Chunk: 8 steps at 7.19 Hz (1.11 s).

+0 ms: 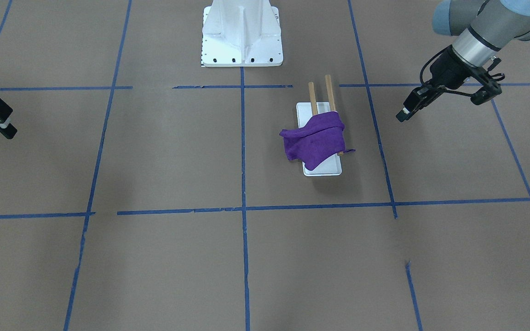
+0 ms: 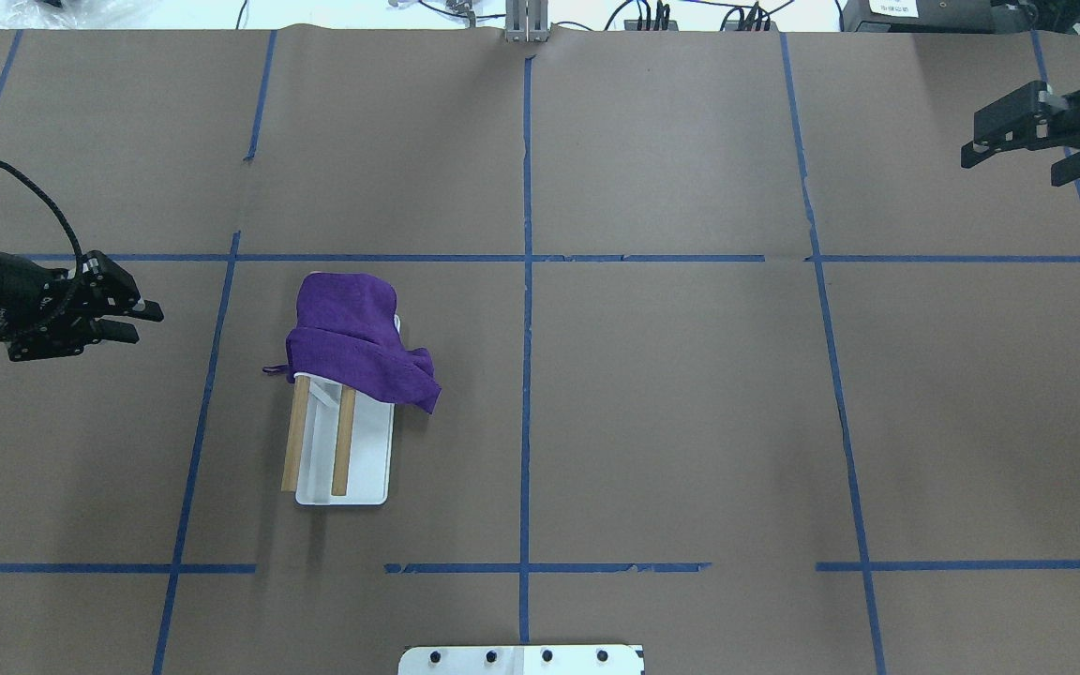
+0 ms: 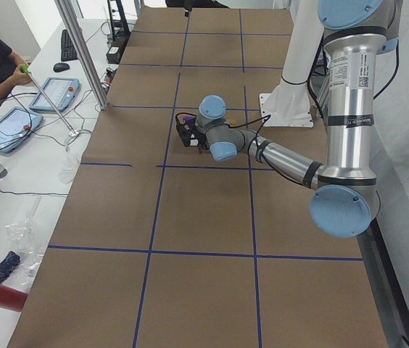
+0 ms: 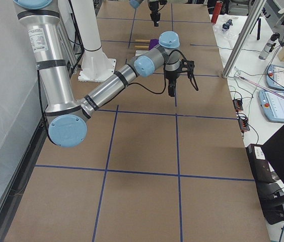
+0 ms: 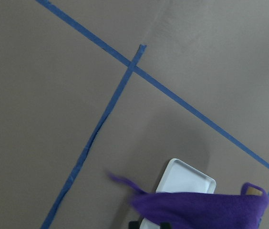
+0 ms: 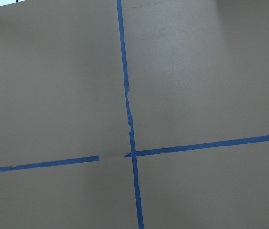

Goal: Hang towel on rack

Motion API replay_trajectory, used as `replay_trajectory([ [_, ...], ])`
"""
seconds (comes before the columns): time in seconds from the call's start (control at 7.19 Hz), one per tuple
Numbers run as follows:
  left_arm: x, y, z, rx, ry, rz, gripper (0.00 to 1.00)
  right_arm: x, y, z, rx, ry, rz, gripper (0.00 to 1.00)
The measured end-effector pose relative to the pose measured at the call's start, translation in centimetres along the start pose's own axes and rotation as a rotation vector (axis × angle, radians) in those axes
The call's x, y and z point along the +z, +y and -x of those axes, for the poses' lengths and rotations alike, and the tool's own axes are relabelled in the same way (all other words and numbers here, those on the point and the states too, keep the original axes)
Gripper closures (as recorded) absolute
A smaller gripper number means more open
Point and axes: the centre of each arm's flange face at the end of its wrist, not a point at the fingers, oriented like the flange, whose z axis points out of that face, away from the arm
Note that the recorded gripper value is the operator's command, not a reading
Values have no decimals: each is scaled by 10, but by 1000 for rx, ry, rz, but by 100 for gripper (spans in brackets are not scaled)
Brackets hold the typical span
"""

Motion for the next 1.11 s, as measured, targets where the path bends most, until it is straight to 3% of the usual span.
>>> replay_trajectory([
  [0.28,1,-13,10,82,-17,-26,0,1,-5,-10,4,14,-4,0],
  [0.56,-31,-63,48,359,-67,-121,0,6,-19,-39,-56,47,1,0],
  [0.83,-75,-129,110,669,-183,-212,0,16,-19,-96,-164,97,36,0],
  [1.11,-120,-203,181,888,-359,-235,0,21,-6,-172,-265,139,95,0],
])
